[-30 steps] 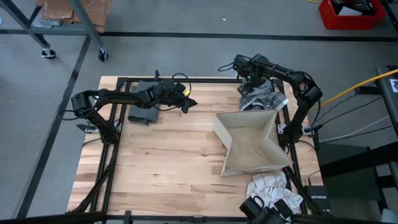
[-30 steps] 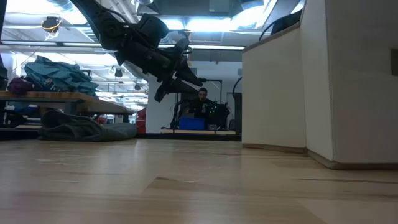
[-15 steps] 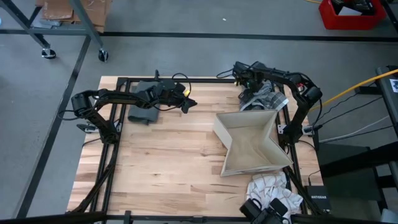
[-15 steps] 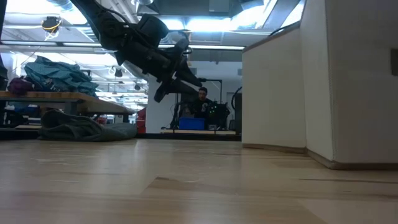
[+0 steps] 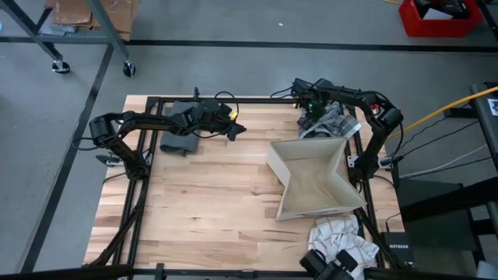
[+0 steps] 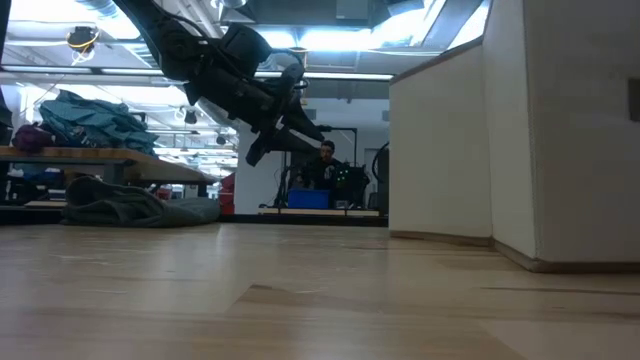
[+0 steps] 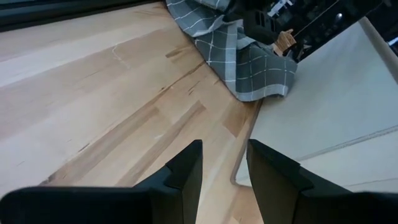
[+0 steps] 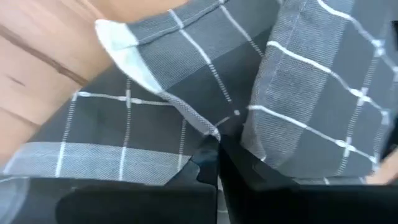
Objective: Fold towel
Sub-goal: Fold the gray patterned towel
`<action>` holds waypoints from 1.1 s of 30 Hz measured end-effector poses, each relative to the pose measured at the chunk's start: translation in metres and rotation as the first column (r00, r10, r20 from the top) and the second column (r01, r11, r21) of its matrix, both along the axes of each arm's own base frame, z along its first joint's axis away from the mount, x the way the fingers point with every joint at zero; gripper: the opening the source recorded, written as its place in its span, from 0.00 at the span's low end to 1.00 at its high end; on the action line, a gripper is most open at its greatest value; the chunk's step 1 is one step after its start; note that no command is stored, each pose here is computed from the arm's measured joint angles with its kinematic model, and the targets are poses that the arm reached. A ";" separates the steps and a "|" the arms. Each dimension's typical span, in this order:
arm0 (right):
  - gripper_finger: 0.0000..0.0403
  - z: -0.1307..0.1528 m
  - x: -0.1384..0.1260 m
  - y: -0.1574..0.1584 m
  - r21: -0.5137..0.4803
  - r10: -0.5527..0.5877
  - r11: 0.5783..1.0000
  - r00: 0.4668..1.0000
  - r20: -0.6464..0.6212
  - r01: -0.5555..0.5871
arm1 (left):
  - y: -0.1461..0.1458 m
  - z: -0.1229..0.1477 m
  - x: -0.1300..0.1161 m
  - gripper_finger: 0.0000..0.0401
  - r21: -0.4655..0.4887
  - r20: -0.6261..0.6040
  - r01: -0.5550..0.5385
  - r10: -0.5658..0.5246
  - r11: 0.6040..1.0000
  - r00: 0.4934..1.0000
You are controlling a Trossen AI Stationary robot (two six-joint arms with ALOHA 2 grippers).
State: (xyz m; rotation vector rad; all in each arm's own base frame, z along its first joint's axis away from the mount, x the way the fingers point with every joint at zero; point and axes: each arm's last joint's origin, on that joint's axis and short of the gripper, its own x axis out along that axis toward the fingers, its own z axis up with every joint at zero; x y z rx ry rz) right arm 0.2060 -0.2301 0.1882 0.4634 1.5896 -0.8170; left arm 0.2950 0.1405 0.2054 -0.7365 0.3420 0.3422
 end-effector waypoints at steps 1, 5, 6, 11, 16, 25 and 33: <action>0.04 0.000 0.001 0.000 0.006 -0.008 1.000 1.000 0.014 0.008 | 0.000 0.000 0.000 0.29 -0.009 0.002 -0.006 0.006 1.000 1.000; 0.03 0.002 0.004 -0.001 0.024 -0.086 0.996 0.993 0.083 0.084 | 0.002 0.000 -0.001 0.29 -0.040 0.004 -0.073 0.074 0.997 0.997; 0.02 0.004 0.006 -0.002 0.030 -0.102 0.995 0.989 0.108 0.099 | 0.003 0.000 -0.001 0.29 -0.051 0.008 -0.092 0.092 0.994 0.996; 0.02 0.027 0.018 -0.012 0.010 -0.166 0.986 0.956 0.243 0.169 | 0.015 0.001 -0.007 0.29 -0.065 0.018 -0.151 0.152 0.986 0.988; 0.01 0.067 0.035 -0.026 -0.054 -0.184 0.973 0.891 0.414 0.226 | 0.029 0.006 -0.012 0.29 -0.044 0.073 -0.194 0.197 0.980 0.978; 0.01 0.158 0.063 -0.029 -0.159 -0.103 0.946 0.728 0.678 0.283 | 0.055 0.040 -0.022 0.29 0.113 0.393 -0.275 0.211 0.955 0.895; 0.00 0.222 0.083 -0.001 -0.216 0.018 0.940 0.596 0.803 0.262 | 0.065 0.066 -0.033 0.29 0.333 0.570 -0.365 0.123 0.870 0.813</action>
